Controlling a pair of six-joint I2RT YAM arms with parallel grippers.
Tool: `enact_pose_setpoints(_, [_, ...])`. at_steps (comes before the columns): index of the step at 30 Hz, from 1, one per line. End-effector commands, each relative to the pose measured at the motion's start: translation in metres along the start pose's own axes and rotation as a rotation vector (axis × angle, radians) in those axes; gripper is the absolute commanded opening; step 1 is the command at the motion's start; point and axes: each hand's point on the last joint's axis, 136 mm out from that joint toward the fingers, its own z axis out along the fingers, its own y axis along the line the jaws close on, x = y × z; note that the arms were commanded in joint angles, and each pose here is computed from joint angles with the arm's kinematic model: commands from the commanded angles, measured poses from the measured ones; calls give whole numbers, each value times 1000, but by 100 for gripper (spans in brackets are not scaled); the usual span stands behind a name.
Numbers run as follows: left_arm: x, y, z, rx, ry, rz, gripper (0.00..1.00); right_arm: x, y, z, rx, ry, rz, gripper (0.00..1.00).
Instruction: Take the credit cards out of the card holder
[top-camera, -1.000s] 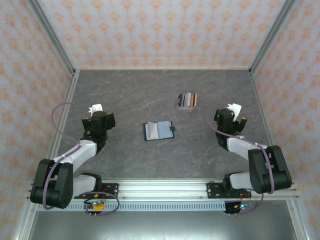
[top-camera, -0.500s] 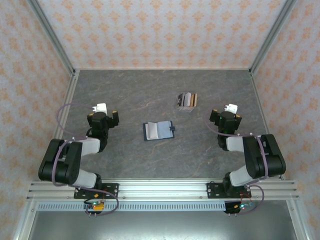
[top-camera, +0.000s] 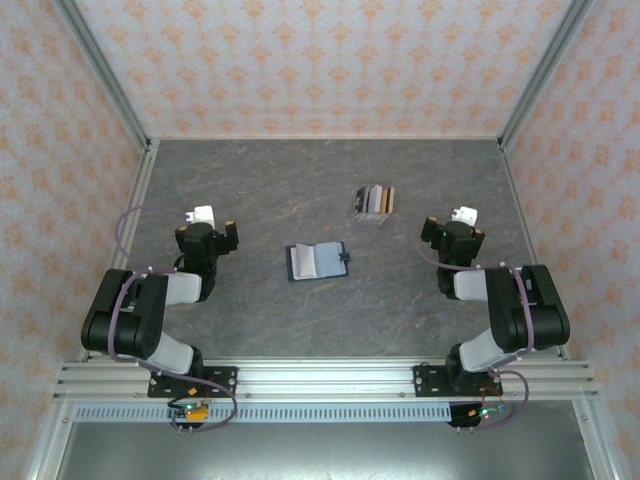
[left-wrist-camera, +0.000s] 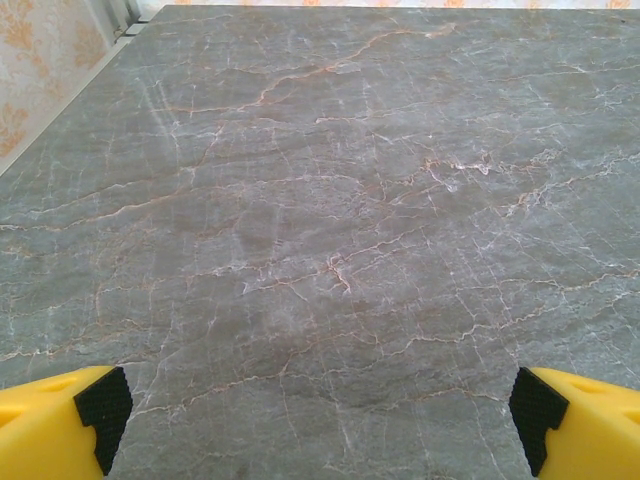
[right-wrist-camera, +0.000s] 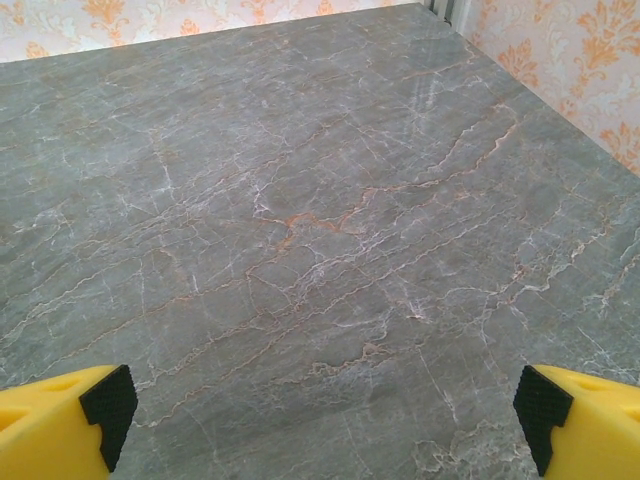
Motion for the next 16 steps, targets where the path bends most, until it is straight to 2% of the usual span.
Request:
enact_pose_setpoints(1, [-20, -5, 2, 12, -51, 13, 100, -11, 3, 3, -11, -26, 23, 100])
enact_pose_setpoints(16, [-19, -5, 3, 16, -47, 11, 100, -12, 3, 2, -13, -34, 24, 99])
